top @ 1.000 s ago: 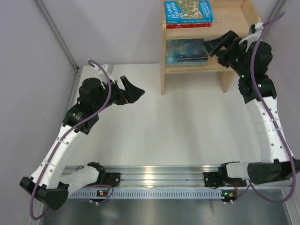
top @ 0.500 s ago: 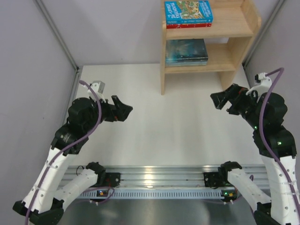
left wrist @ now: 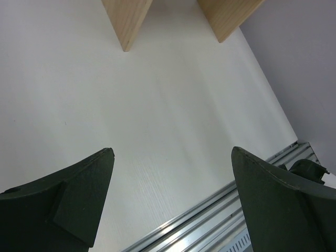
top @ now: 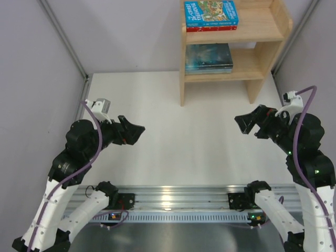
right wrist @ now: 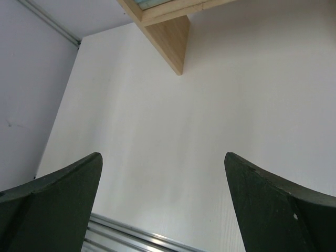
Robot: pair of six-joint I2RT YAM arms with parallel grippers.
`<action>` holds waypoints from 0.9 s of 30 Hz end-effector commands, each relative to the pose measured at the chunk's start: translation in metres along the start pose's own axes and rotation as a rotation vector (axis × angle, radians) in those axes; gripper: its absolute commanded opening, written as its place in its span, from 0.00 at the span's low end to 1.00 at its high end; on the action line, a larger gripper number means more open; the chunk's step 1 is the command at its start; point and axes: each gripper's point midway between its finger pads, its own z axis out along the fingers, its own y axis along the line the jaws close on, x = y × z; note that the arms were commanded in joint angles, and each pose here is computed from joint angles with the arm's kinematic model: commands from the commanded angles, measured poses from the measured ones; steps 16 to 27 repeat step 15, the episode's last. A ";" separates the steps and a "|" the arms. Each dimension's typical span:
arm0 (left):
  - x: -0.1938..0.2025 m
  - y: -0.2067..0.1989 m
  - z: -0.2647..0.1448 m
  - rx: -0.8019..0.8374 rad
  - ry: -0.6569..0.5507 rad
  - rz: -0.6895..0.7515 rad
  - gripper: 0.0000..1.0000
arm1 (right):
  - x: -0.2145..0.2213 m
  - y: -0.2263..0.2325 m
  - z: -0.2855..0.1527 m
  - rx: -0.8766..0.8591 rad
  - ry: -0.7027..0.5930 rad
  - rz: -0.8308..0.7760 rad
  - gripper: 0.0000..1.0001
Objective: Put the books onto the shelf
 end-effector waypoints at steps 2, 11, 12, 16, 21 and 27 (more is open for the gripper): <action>-0.016 -0.012 -0.012 0.034 -0.035 0.020 0.99 | 0.009 -0.001 -0.004 -0.007 0.012 -0.002 1.00; -0.016 -0.012 -0.015 0.032 -0.042 0.023 0.99 | 0.015 -0.004 -0.004 0.000 0.017 0.006 1.00; -0.017 -0.012 -0.014 0.031 -0.043 0.023 0.99 | 0.014 -0.004 -0.005 -0.003 0.012 0.000 1.00; -0.017 -0.012 -0.015 0.031 -0.046 0.025 0.99 | 0.016 -0.005 -0.005 -0.001 0.014 -0.001 1.00; -0.017 -0.012 -0.015 0.031 -0.046 0.025 0.99 | 0.016 -0.005 -0.005 -0.001 0.014 -0.001 1.00; -0.017 -0.012 -0.015 0.031 -0.046 0.025 0.99 | 0.016 -0.005 -0.005 -0.001 0.014 -0.001 1.00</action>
